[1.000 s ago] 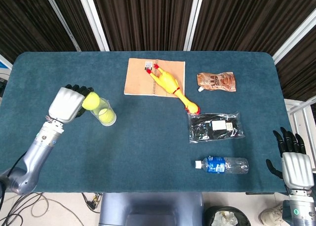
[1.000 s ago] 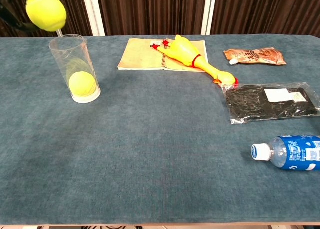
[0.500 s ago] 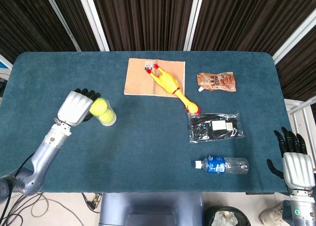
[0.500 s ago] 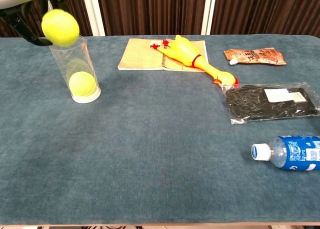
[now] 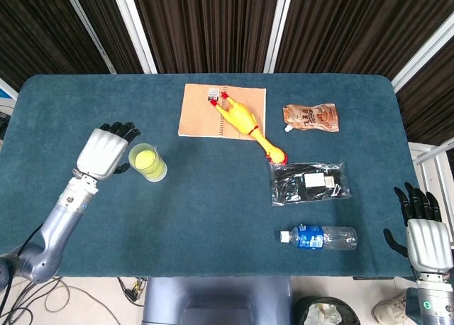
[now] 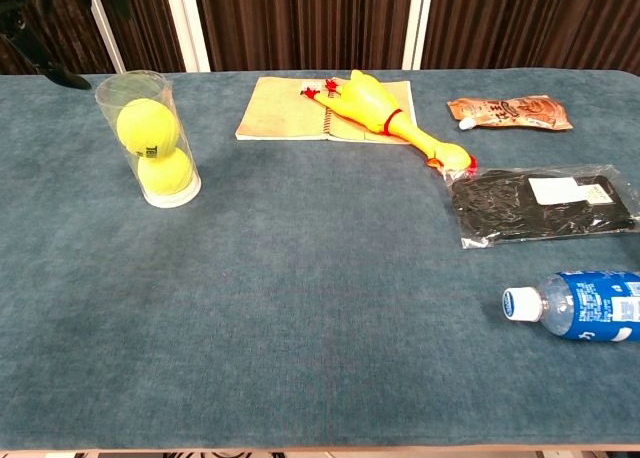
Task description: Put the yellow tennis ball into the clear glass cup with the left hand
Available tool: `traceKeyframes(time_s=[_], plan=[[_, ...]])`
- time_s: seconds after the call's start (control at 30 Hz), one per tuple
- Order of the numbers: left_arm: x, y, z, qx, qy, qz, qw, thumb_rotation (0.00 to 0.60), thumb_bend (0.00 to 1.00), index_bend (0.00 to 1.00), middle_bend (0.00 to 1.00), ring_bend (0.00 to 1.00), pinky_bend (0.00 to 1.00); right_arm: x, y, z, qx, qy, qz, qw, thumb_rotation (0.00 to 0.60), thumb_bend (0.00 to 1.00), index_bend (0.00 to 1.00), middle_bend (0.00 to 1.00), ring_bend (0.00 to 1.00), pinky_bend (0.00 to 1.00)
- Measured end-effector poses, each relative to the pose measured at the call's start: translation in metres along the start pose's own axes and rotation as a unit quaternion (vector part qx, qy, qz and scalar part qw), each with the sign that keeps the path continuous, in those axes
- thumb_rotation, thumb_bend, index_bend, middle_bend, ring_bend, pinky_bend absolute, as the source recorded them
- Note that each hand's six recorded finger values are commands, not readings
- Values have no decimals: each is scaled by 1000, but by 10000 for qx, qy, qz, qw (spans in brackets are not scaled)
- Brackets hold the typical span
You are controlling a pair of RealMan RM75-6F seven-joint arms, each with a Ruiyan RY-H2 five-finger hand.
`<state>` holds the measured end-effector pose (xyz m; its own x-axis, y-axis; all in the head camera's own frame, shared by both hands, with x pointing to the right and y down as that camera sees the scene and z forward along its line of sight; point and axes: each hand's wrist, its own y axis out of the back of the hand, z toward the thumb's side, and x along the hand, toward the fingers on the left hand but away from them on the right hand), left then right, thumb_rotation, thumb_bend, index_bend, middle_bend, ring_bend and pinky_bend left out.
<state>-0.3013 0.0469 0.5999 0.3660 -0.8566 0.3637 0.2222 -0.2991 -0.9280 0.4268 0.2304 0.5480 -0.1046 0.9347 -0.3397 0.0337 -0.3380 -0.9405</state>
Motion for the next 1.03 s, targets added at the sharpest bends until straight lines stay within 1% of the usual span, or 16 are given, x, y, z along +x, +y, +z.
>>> traceKeyframes(time_s=[0.07, 0.2, 0.27, 0.33, 0.4, 0.5, 0.53, 0.67, 0.77, 1.03], plan=[[-4, 4, -2, -31, 52, 72, 10000, 600, 39, 273, 226, 263, 406, 0, 0, 0, 2, -3, 1, 10000, 600, 351, 106, 0, 5, 0], [-18, 13, -6, -91, 190, 298, 9993, 600, 39, 233, 173, 202, 334, 0, -1, 0, 5, -2, 10, 10000, 600, 352, 106, 0, 6, 0], [-32, 16, -11, -141, 311, 405, 9986, 600, 39, 218, 140, 163, 296, 0, -1, 0, 4, 3, 10, 10000, 600, 352, 106, 0, 6, 0], [-52, 16, -18, -185, 454, 440, 9978, 600, 39, 202, 105, 116, 245, 0, -1, 1, 2, 8, 11, 10000, 600, 352, 106, 0, 5, 0], [-71, 13, -25, -191, 576, 383, 9974, 600, 39, 182, 67, 71, 196, 0, -1, 1, 6, 9, 9, 10000, 600, 352, 106, 0, 5, 0], [-105, 0, -37, -166, 796, 116, 9966, 600, 39, 167, 41, 44, 165, 0, -1, 1, 10, 10, 18, 10000, 600, 352, 106, 0, 5, 0], [-118, -6, -42, -168, 887, -25, 9959, 600, 39, 165, 36, 35, 157, 0, -1, 1, 11, 11, 19, 10000, 600, 352, 106, 0, 5, 0], [-153, -22, -53, -268, 1152, -353, 9923, 600, 39, 150, 17, 8, 131, 0, -1, 1, 5, 5, 12, 10000, 600, 351, 106, 0, 5, 0], [-171, -29, -60, -392, 1294, -440, 9898, 600, 39, 142, 12, 8, 130, 1, 1, 0, -6, -5, -11, 10000, 600, 352, 106, 0, 5, 0], [-203, -39, -83, -777, 1641, -437, 9824, 600, 39, 133, 5, 8, 124, 1, 2, 0, -33, 1, -28, 10000, 600, 352, 106, 0, 5, 0]])
